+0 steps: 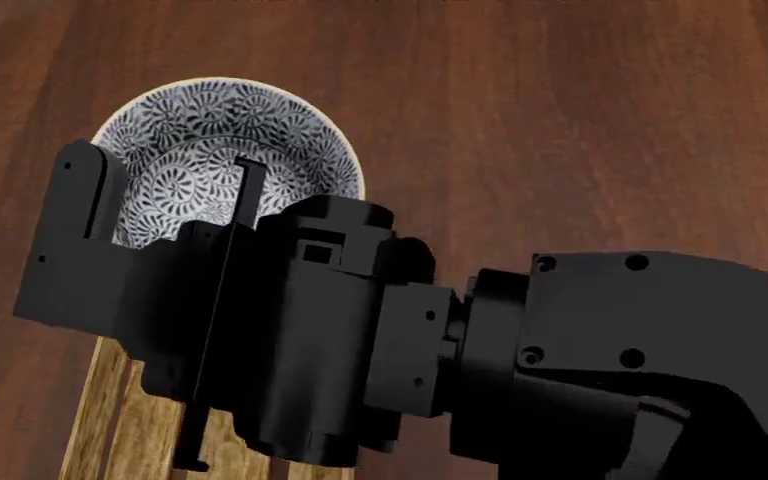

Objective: Stack the left bowl on the right bowl and place them in the tray.

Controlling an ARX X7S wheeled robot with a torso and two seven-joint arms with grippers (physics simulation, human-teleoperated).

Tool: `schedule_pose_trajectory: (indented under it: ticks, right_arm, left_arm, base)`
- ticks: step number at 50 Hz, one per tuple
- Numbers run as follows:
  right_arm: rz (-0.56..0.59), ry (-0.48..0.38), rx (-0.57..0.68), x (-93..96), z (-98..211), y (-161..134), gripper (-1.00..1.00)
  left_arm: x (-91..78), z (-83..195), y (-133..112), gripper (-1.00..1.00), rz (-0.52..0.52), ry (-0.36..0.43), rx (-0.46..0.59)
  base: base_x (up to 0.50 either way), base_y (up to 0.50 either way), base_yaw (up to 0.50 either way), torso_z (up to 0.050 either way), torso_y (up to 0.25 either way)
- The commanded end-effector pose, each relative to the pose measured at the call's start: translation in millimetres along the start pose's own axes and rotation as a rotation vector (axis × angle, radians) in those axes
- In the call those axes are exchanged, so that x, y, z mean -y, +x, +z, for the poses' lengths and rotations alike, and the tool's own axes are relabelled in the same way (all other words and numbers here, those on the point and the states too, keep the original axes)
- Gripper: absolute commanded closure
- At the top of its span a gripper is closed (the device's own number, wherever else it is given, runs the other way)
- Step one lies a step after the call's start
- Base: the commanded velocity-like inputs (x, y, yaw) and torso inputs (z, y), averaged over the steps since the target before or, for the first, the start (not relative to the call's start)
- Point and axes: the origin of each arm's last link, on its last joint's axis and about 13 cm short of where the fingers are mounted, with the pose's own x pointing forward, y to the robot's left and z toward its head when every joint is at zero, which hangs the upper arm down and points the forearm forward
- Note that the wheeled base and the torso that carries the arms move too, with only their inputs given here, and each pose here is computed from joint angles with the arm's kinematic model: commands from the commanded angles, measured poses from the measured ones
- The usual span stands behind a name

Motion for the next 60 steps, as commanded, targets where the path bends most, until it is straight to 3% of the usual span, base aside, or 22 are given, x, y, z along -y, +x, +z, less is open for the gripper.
schedule_pose_trajectory:
  ticks: [1, 18, 60]
  right_arm:
    - [0.001, -0.052, 0.021, 6.8, 6, 16, 1.00]
    - [0.108, -0.051, -0.003, 5.1, 5, 42, 1.00]
    - [0.206, -0.106, 0.004, -2.3, -15, 69, 1.00]
  left_arm:
    - [2.4, -1, -1, -1.00, -0.014, 0.000, -0.001]
    - [1.5, 2, -2, -1.00, -0.012, -0.008, 0.000]
    - [0.3, 5, -3, -1.00, -0.009, -0.012, 0.002]
  base:
    - [0.00, 0.00, 0.00, 0.000, 0.000]
    - [0.00, 0.00, 0.00, 0.000, 0.001]
    - [0.00, 0.00, 0.00, 0.000, 0.001]
